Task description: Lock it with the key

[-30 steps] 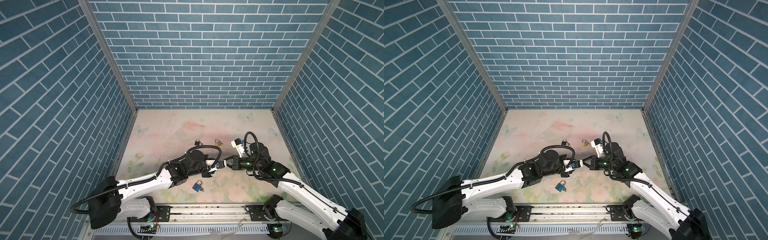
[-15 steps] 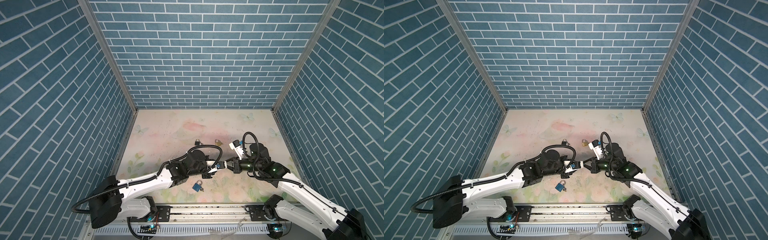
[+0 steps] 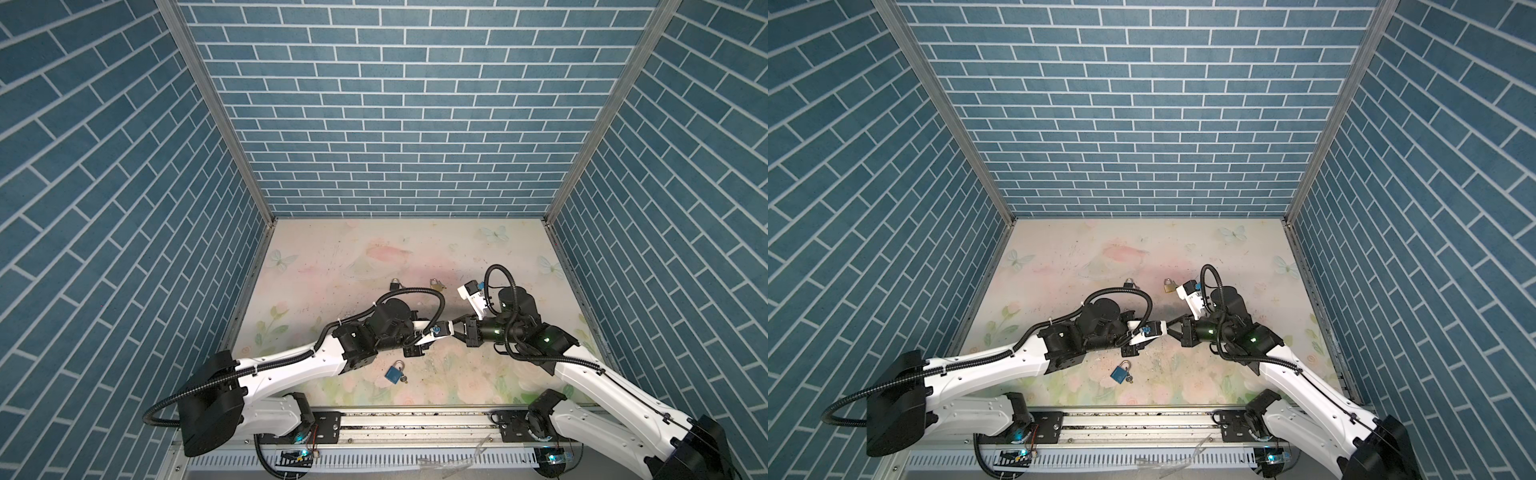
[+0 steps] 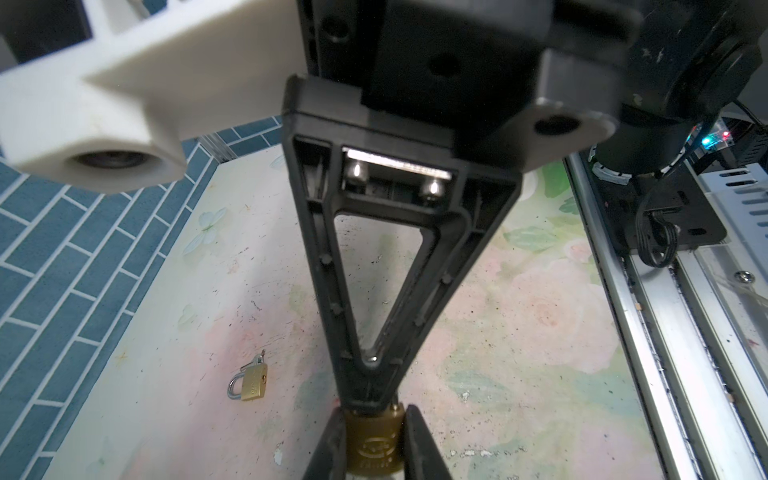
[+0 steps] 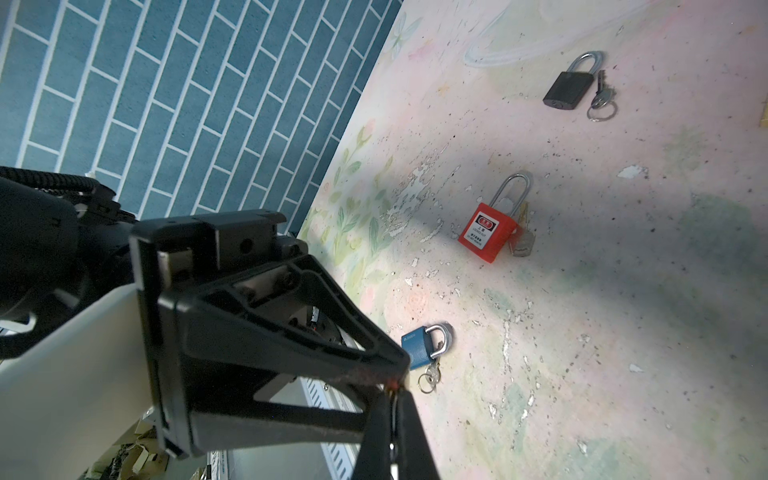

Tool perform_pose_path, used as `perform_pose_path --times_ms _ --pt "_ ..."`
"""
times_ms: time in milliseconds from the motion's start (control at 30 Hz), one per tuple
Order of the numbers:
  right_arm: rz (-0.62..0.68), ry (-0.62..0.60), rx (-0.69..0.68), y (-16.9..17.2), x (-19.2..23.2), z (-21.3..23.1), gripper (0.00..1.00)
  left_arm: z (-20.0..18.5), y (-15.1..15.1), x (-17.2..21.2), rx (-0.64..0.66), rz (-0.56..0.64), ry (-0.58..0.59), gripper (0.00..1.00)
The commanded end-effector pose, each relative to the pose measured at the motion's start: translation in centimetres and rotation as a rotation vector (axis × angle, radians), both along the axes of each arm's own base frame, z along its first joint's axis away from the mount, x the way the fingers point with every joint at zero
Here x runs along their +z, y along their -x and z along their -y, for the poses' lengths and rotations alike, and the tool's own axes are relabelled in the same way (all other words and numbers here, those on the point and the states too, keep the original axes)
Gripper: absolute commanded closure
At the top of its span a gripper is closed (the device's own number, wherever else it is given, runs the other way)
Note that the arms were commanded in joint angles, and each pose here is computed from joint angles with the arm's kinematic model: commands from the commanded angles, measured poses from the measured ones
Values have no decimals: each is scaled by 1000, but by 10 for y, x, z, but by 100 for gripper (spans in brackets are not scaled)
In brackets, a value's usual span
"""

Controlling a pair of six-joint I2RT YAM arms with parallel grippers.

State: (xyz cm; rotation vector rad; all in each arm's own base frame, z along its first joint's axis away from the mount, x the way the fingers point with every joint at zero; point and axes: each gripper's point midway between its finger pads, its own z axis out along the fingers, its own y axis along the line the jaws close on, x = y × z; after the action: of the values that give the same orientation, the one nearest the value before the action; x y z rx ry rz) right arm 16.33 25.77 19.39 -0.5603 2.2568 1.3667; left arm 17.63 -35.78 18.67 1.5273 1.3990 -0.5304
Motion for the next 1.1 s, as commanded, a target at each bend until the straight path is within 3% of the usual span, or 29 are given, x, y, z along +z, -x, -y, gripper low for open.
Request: perform_pose_path --times_ms 0,333,433,633,1067 --pt "45 -10 43 9 10 -1 96 14 1 41 -43 55 131 100" --pt "128 24 -39 2 37 14 62 -1 7 9 -41 30 38 100" --pt "135 40 -58 1 40 18 58 -4 8 10 -35 31 36 100" --pt "115 57 -71 3 36 23 59 -7 9 12 -32 44 38 100" --pt "51 34 -29 4 25 12 74 -5 6 12 -26 51 36 100"
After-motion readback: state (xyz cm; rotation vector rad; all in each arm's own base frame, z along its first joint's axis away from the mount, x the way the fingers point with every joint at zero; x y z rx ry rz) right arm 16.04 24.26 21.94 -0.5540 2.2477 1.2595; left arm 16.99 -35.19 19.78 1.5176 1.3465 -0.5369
